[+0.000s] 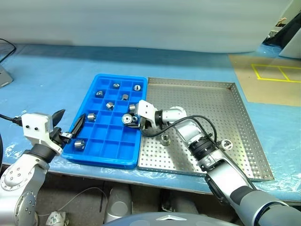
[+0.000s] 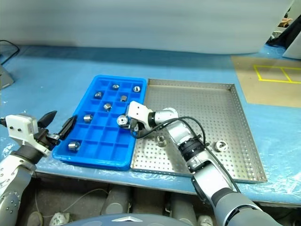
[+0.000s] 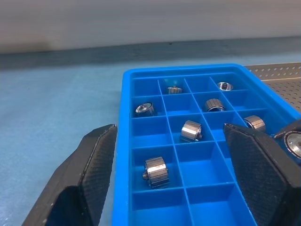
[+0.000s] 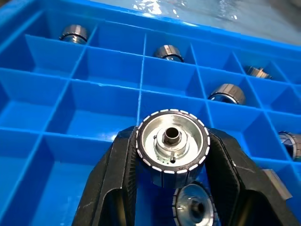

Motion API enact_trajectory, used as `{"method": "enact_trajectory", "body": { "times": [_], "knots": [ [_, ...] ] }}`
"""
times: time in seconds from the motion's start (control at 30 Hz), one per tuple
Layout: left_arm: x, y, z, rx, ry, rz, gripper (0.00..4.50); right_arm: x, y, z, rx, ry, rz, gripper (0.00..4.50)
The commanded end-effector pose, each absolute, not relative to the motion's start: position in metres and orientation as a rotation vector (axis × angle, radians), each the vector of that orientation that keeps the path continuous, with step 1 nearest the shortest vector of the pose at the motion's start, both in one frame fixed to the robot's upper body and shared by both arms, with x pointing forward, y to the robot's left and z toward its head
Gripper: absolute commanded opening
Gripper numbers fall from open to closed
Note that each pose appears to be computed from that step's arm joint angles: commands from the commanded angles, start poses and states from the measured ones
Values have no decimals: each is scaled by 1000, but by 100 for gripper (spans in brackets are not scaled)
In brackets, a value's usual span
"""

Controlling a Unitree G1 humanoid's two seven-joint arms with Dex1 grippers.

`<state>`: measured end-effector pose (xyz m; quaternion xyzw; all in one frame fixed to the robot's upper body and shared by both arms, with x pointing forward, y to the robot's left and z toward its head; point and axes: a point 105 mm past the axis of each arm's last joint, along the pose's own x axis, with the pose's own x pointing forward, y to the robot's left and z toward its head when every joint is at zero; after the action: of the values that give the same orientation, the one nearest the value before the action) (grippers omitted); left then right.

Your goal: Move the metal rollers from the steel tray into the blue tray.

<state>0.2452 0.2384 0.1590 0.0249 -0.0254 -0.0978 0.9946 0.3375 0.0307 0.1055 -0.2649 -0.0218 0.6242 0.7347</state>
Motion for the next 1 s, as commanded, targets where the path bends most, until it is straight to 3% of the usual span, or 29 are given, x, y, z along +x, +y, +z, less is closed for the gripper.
{"method": "enact_trajectory", "body": {
  "times": [0.03,0.33,0.63,1.0],
  "knots": [
    [246,236,166,61,-82,-204,379,340,29,107,-656,-79,1368,164],
    [253,231,161,68,-75,-233,379,333,18,99,-730,0,1461,164],
    [261,226,153,49,-81,-263,379,347,25,107,-868,68,1439,164],
    [272,208,157,20,-117,-316,379,357,18,118,-1068,318,1509,164]
  ]
}}
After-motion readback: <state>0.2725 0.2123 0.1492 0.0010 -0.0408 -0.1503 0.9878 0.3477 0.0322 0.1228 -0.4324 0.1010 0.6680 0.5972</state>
